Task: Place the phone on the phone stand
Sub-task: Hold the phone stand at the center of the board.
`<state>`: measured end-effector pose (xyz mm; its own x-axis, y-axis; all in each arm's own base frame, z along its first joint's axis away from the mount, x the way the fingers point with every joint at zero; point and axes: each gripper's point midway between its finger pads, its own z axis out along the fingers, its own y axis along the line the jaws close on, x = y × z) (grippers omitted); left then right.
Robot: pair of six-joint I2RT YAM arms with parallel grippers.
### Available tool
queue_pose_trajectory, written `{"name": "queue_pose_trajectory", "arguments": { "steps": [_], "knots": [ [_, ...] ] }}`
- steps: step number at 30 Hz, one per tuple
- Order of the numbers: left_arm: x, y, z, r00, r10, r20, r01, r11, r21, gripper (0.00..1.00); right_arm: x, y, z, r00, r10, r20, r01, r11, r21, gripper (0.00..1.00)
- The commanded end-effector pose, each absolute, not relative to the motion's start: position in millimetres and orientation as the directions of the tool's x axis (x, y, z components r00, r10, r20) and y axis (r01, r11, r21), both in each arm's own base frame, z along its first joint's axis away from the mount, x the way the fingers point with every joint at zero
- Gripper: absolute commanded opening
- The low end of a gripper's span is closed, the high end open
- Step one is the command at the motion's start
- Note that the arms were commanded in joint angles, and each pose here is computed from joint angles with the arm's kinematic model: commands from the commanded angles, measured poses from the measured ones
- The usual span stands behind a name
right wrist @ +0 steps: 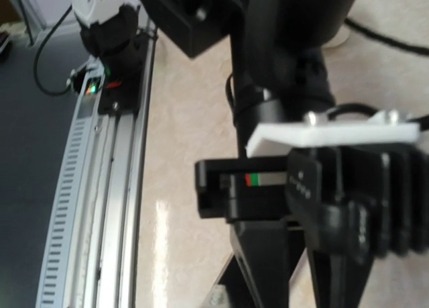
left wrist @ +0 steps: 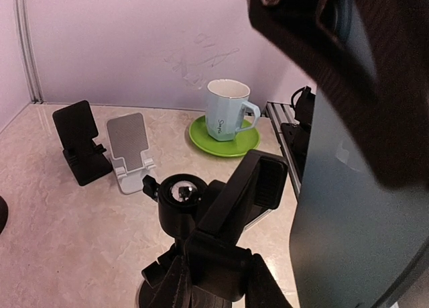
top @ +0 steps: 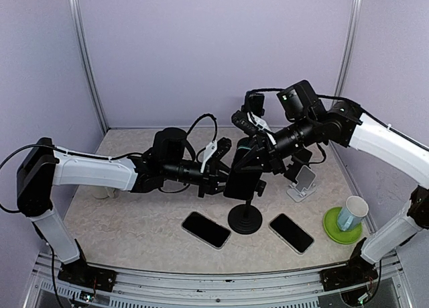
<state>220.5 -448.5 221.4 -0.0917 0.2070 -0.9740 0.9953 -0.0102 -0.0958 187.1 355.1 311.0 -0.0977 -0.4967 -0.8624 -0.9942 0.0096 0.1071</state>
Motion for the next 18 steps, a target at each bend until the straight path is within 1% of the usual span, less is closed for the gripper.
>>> {"name": "queue_pose_trajectory", "arguments": {
  "steps": [1, 10, 18],
  "knots": [
    [211.6, -455.4, 231.3, -0.072, 0.171, -0.983, 0.995, -0.052, -0.082, 0.12, 183.7, 361.0, 320.1, -0.043, -0.478, -0.877, -0.994, -0.072, 0.088, 0.00],
    [210.5, -453.5, 233.1, -0.065, 0.169, -0.983, 0.996, -0.054, -0.075, 0.12, 185.5, 365.1, 297.9, -0.007, -0.512, -0.859, -0.990, -0.118, 0.079, 0.00],
    [208.0, -450.2, 233.4, -0.058, 0.169, -0.984, 0.996, -0.060, -0.069, 0.11, 190.3, 362.1, 280.3, 0.034, -0.526, -0.850, -0.993, -0.117, 0.033, 0.00]
  ]
}}
